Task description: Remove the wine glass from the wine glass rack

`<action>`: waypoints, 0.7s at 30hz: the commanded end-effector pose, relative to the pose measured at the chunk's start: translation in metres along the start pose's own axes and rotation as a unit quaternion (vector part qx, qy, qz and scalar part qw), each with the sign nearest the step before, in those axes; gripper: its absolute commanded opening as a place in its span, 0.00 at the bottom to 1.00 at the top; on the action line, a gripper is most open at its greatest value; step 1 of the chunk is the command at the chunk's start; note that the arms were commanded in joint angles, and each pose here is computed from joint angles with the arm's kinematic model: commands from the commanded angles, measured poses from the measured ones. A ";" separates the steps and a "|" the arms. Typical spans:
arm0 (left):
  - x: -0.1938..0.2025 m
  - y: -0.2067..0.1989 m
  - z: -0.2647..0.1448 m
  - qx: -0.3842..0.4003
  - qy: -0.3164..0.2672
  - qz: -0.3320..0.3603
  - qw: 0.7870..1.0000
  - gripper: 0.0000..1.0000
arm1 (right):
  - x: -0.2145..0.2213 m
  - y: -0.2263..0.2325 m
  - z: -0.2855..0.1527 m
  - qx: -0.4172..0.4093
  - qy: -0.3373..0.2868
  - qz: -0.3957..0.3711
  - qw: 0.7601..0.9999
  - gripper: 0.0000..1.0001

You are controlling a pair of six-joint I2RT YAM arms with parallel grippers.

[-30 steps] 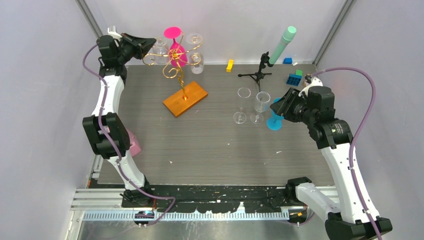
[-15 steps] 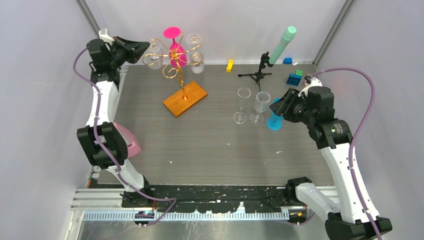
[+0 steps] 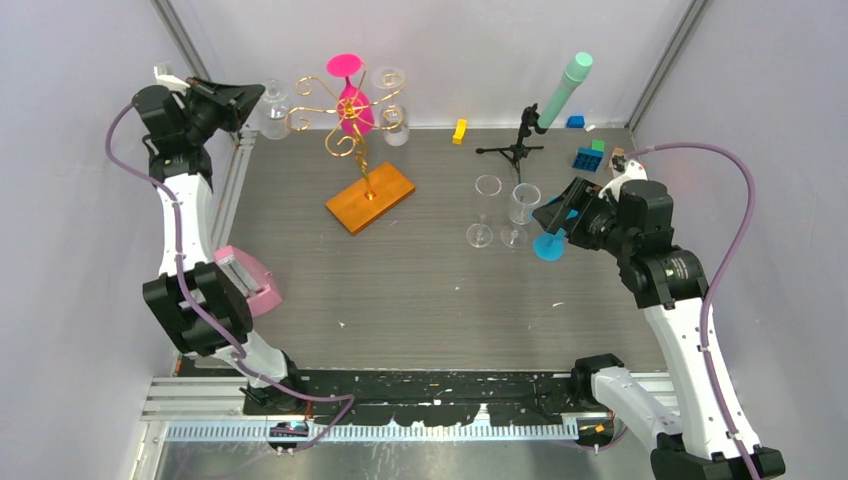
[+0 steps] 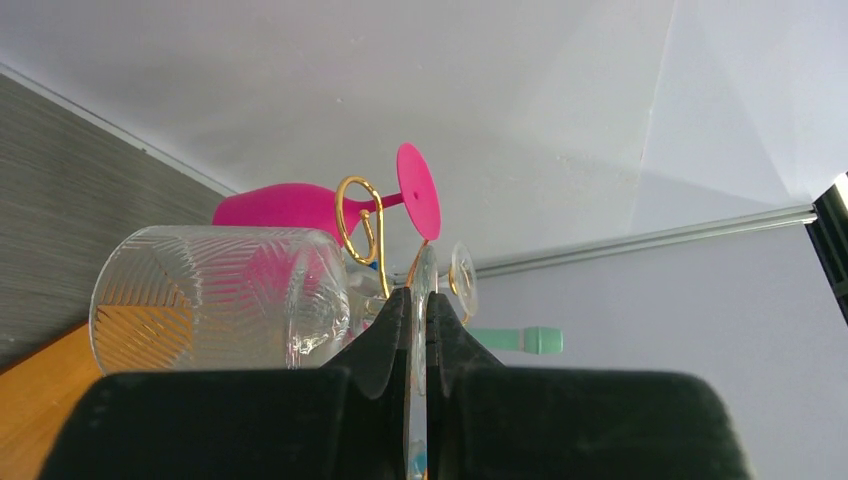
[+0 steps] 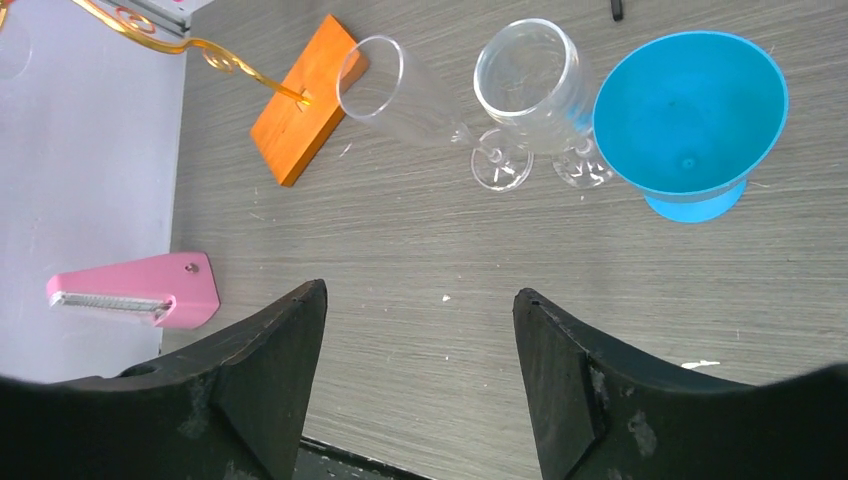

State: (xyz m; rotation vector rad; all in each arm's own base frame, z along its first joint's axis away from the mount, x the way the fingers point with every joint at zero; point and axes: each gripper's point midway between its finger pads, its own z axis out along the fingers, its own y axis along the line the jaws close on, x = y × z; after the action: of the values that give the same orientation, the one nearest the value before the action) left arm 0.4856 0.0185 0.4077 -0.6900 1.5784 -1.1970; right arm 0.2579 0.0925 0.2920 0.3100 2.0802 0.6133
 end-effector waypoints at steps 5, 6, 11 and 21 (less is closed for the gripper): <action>-0.003 -0.098 -0.053 0.070 -0.043 0.104 0.991 0.00 | -0.013 0.020 -0.009 -0.051 -0.033 -0.003 0.998 0.75; -0.001 -0.105 -0.058 0.076 -0.045 0.108 0.990 0.00 | -0.014 0.021 -0.009 -0.054 -0.034 -0.001 0.998 0.75; 0.017 -0.150 -0.081 0.142 -0.031 0.103 0.984 0.00 | -0.014 0.031 -0.009 -0.081 -0.037 0.009 0.996 0.75; 0.096 -0.225 -0.109 0.267 0.054 0.033 0.962 0.00 | -0.019 0.065 -0.008 -0.176 -0.040 0.065 0.981 0.75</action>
State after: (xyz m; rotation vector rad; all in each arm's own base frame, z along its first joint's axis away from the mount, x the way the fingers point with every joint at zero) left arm 0.3707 -0.0669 0.5386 -0.3871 1.3802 -1.3968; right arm 0.2598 0.1222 0.3083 0.2957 1.9795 0.8618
